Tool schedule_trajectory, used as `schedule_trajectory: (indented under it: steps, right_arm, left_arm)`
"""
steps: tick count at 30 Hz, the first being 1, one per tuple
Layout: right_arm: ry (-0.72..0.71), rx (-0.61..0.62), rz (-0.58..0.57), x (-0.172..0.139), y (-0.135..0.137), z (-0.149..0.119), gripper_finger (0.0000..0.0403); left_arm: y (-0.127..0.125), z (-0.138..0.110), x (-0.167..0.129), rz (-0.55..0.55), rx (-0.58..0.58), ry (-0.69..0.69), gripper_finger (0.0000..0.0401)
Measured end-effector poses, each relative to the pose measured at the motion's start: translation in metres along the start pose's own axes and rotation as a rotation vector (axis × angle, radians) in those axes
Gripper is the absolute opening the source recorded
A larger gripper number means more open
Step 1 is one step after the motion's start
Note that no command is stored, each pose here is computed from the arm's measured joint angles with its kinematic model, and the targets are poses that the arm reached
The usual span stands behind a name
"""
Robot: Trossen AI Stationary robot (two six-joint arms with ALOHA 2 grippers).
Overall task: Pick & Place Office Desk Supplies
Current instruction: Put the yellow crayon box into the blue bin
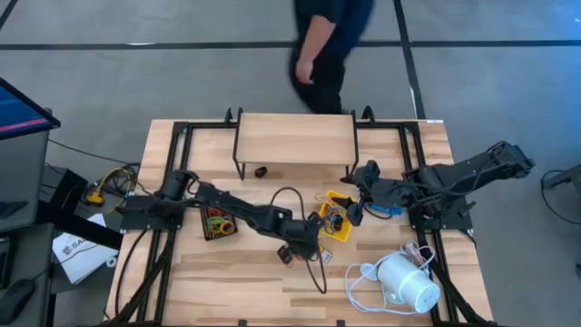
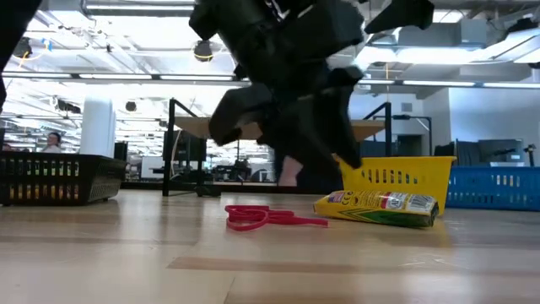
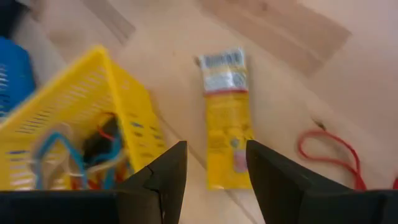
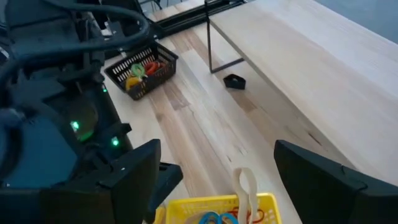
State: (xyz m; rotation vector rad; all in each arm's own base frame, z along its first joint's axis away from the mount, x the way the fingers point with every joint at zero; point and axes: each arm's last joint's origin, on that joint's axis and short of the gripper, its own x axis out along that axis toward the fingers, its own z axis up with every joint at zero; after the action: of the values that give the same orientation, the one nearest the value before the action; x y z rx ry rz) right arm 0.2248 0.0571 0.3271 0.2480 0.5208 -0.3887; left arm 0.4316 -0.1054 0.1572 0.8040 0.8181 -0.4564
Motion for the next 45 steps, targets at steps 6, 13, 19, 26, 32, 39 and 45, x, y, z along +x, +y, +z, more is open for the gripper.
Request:
schedule_trajectory:
  steps: [6, 13, 19, 26, 32, 39, 45]
  right_arm:
    - [-0.006, -0.004, 0.004, -0.001, 0.000, 0.001, 0.0311]
    - [-0.006, -0.003, 0.001, -0.001, -0.001, 0.001, 0.0311]
    - [-0.006, -0.001, 0.004, -0.001, -0.001, 0.001, 0.0311]
    - [-0.017, 0.009, 0.015, -0.001, 0.000, 0.003, 0.0311]
    - [-0.025, 0.025, 0.021, -0.003, -0.001, 0.004, 0.0311]
    - [-0.054, 0.050, 0.034, -0.012, -0.005, 0.007, 0.0311]
    - [-0.073, 0.058, 0.017, -0.020, -0.011, 0.009, 0.0311]
  left_arm:
    - [0.000, 0.002, 0.006, -0.033, 0.006, -0.018, 0.0166]
    - [0.001, 0.002, 0.010, -0.048, 0.015, -0.059, 0.0186]
    - [-0.004, -0.002, 0.026, -0.071, 0.016, -0.041, 0.0193]
    - [0.000, 0.000, 0.041, -0.054, 0.023, -0.036, 0.0190]
    - [0.001, 0.001, 0.039, -0.050, 0.071, -0.038, 0.0153]
    - [0.003, 0.003, 0.037, -0.037, 0.066, -0.053, 0.0089]
    - [0.008, 0.009, 0.025, -0.003, 0.069, -0.073, 0.0093]
